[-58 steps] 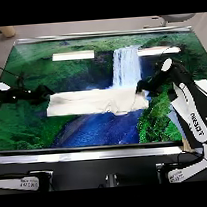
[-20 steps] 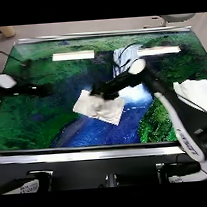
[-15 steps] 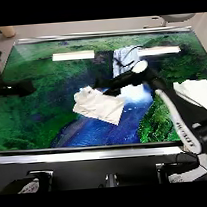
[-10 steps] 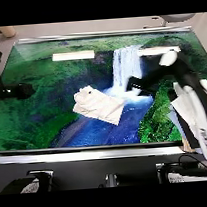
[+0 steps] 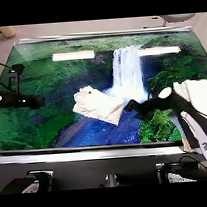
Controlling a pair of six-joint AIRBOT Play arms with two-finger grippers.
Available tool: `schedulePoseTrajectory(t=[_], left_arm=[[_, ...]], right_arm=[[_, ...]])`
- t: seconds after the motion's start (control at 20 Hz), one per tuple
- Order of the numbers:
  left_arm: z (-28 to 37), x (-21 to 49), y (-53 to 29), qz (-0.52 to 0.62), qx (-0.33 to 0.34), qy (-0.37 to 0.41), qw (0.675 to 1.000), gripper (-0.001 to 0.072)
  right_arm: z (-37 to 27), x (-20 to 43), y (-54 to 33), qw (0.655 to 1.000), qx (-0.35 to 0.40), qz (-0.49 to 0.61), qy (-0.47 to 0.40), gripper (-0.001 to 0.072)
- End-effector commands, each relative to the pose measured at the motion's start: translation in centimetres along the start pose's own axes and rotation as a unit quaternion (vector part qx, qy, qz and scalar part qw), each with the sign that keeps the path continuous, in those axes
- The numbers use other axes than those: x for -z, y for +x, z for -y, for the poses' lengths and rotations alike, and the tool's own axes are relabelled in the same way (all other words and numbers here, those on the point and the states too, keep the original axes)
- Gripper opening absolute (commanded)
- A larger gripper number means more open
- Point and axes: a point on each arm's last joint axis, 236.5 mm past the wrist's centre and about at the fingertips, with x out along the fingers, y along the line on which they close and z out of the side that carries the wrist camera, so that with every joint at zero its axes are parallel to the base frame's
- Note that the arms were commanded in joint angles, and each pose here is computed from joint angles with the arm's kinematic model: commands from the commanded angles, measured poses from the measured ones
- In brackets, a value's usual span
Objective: Fold the shirts.
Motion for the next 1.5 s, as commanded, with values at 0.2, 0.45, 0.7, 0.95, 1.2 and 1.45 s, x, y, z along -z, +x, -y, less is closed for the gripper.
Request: schedulePoseTrajectory(t=[0.2, 0.45, 0.7, 0.95, 1.2, 1.45], left_arm=[[0.1, 0.1, 0.0, 0.001, -0.001, -0.008, 1.0, 0.0022], [0.1, -0.5, 0.0, 0.014, -0.001, -0.008, 1.0, 0.0022], [0.0, -2.3, -0.1, 0.052, -0.002, -0.008, 0.999, 0.0023], [-0.1, -4.1, 0.0, 0.086, -0.003, -0.009, 0.996, 0.0023], [-0.1, -4.3, 0.5, 0.086, -0.002, -0.01, 0.996, 0.0023], [0.3, -5.4, 0.3, 0.11, 0.007, -0.015, 0.994, 0.0023]], right_arm=[[-3.7, -2.4, 4.4, 0.99, -0.108, 0.026, 0.084, 0.0518], [-7.6, -2.0, 0.6, 0.985, -0.172, -0.027, -0.002, 0.0015], [-10.4, -8.7, -20.3, 0.98, -0.168, 0.08, -0.064, 0.0015], [-3.6, -10.8, -39.3, 0.962, -0.055, 0.266, -0.017, 0.0015], [4.7, -7.9, -49.8, 0.925, -0.028, 0.365, 0.105, 0.0015], [13.4, -3.7, -52.7, 0.886, 0.023, 0.383, 0.261, 0.0014]])
